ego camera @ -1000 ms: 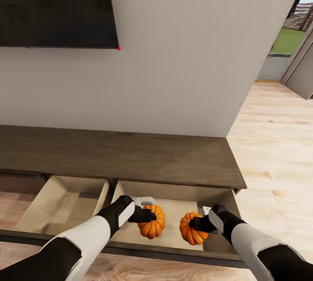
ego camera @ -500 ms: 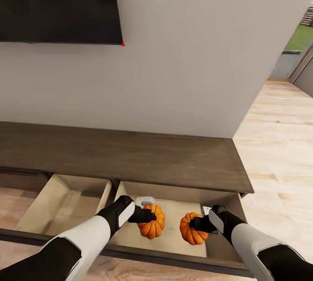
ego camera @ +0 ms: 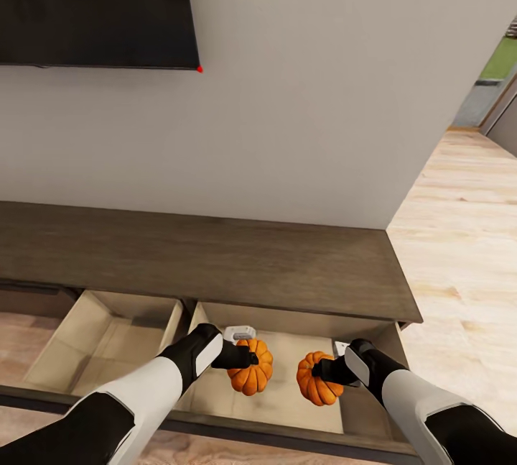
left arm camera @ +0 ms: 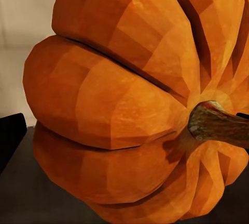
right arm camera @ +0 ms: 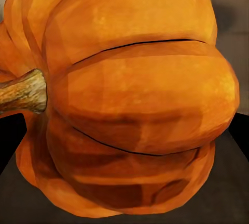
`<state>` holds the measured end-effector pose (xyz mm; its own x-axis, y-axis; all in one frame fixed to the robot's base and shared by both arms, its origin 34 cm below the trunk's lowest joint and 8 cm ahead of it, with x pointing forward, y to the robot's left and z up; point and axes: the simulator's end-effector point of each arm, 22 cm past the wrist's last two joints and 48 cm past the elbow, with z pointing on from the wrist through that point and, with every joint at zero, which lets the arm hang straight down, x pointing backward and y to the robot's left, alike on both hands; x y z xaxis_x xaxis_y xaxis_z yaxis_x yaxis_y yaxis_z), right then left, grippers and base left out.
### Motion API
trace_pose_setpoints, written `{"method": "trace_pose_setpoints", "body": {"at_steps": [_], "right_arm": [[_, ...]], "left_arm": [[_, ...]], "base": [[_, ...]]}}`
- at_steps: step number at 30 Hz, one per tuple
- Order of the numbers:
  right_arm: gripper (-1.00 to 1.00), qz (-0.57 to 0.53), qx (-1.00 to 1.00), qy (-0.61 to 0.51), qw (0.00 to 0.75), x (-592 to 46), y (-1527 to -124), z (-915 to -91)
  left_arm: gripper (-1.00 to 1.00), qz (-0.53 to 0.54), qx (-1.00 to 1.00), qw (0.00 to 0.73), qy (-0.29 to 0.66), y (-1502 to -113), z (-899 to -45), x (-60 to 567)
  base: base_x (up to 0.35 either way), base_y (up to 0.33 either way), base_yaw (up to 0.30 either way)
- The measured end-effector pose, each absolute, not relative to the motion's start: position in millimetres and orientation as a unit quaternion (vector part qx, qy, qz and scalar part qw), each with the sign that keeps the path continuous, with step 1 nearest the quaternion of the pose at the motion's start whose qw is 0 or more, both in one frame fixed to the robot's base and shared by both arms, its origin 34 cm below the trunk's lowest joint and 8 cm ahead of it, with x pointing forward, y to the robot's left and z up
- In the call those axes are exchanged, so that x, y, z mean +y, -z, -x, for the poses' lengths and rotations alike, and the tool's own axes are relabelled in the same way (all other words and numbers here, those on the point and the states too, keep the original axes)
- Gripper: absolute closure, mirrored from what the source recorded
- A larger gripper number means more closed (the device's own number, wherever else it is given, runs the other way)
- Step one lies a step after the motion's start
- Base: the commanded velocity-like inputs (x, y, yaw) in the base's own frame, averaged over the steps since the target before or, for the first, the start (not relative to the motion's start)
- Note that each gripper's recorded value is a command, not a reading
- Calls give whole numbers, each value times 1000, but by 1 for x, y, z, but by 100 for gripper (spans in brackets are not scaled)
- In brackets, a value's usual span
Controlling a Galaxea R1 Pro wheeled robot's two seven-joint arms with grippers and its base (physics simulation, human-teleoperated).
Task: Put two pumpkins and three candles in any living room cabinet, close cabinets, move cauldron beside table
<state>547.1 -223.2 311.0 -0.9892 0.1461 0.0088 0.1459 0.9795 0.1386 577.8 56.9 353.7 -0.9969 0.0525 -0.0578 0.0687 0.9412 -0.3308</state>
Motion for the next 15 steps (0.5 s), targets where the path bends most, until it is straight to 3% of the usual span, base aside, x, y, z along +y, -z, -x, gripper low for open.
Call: {"method": "trace_pose_setpoints", "body": {"at_steps": [15], "right_arm": [[100,-74,995,-69,-12,-223,-301,-538]], "left_arm": [[100,-29,985,12,169,-343,-570,57]], "base": [[0,0,0]]}}
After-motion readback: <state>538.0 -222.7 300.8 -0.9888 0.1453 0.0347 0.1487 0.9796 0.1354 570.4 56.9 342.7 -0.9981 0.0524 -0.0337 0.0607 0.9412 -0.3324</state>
